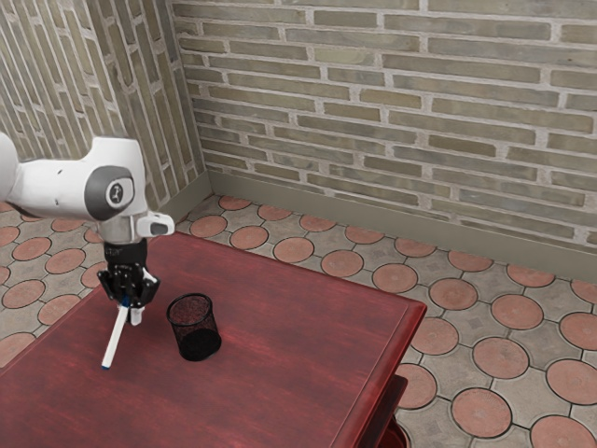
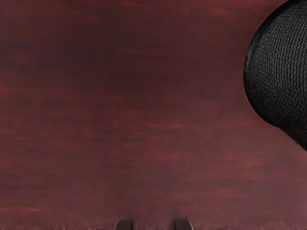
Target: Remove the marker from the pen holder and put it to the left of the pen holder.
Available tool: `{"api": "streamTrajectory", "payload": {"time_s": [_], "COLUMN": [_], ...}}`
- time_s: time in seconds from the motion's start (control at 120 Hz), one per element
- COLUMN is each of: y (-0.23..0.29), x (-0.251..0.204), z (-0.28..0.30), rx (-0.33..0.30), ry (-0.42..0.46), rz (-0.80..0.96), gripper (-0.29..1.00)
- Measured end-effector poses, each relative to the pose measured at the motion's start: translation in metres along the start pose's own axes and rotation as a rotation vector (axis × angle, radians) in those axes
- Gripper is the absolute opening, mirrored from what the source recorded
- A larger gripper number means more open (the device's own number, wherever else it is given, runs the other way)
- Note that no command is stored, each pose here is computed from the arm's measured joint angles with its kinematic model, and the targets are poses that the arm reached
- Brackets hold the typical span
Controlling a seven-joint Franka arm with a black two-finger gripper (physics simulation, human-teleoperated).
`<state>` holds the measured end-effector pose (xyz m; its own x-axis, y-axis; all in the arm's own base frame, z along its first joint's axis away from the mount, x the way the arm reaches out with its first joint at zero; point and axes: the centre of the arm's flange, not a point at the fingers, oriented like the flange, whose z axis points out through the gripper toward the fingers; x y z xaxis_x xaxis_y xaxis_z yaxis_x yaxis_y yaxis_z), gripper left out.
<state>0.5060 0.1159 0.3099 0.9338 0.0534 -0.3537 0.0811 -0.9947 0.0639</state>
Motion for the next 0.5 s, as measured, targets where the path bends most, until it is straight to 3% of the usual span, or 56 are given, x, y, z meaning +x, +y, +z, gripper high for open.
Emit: {"api": "streamTrajectory", "payload": {"time_s": [0.217,0.3,0.408,0.5], "y": [0.002,0.011,0.021,0.044], "x": [-0.003,-0.013,-0.009,-0.015], "z": [-0.006,-0.070,-0.215,-0.289], "rx": [0.001,0.036,0.092,0.108], "ry": [0.025,0.182,0.463,0.535], "rz": [-0.009,0.013,0.037,0.078], "gripper": [0.44,0.53,0.60,0.63]}}
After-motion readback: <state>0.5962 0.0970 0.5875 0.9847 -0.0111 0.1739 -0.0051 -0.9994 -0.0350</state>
